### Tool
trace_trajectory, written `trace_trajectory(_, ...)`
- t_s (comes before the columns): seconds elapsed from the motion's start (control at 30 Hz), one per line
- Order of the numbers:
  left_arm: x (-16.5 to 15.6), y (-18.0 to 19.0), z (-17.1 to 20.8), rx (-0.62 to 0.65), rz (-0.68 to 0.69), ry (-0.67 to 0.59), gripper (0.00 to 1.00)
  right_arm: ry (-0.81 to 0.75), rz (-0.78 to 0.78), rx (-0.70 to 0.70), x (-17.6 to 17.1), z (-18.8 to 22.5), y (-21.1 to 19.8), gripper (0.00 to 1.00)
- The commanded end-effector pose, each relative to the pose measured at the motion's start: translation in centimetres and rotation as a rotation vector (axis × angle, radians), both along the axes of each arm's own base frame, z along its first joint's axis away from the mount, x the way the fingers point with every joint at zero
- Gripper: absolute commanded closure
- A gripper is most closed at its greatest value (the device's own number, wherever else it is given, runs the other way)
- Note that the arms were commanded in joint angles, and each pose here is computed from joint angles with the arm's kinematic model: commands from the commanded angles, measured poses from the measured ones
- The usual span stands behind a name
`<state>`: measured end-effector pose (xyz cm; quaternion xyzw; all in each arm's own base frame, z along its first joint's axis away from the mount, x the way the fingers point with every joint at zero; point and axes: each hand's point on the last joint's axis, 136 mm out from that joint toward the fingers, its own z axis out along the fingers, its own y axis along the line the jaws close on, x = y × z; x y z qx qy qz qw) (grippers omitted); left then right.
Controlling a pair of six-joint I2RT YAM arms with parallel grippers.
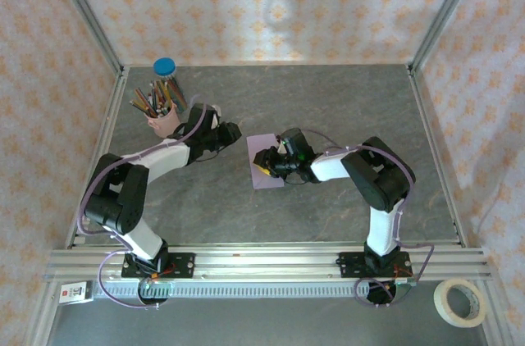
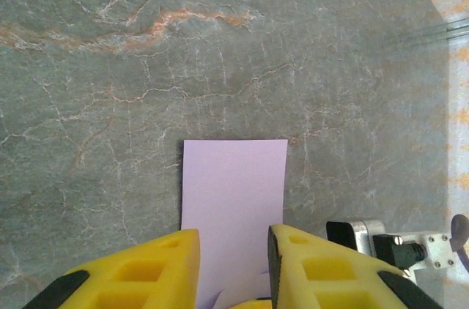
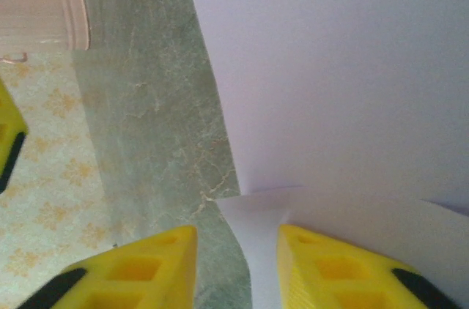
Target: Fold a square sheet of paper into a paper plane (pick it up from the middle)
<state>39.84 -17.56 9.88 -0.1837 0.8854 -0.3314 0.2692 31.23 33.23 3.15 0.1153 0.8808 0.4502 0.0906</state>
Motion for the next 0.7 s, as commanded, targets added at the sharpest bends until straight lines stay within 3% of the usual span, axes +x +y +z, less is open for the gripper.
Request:
trace_trajectory(0.0, -0.6, -0.8, 0.6, -0.044, -0.030, -0.020, 0.76, 0.192, -0.056, -0.313, -3.9, -8.6, -5.8, 0.72)
trace_trajectory(0.17, -2.4, -2.5, -0.8, -0.065, -0.095, 0.021, 0.92, 0.205, -0.059, -0.359, -4.1, -9.3, -6.3, 0.87)
trace_trajectory(0.3, -3.9, -4.0, -2.0, -0.061, -0.153, 0.057, 0.99, 0.211, -0.061, -0.395, -4.2, -9.6, -6.6, 0.94)
trace_trajectory(0.47, -5.6, -5.8, -3.5, -0.047, -0.209, 0.101, 1.00, 0.222, -0.074, -0.437, -4.2, -10.1, -7.2, 1.00)
trace_trajectory(0.67, -6.4, -6.9, -5.1, -0.040, -0.228, 0.141, 1.00, 0.219, -0.076, -0.449, -4.1, -10.1, -7.2, 1.00)
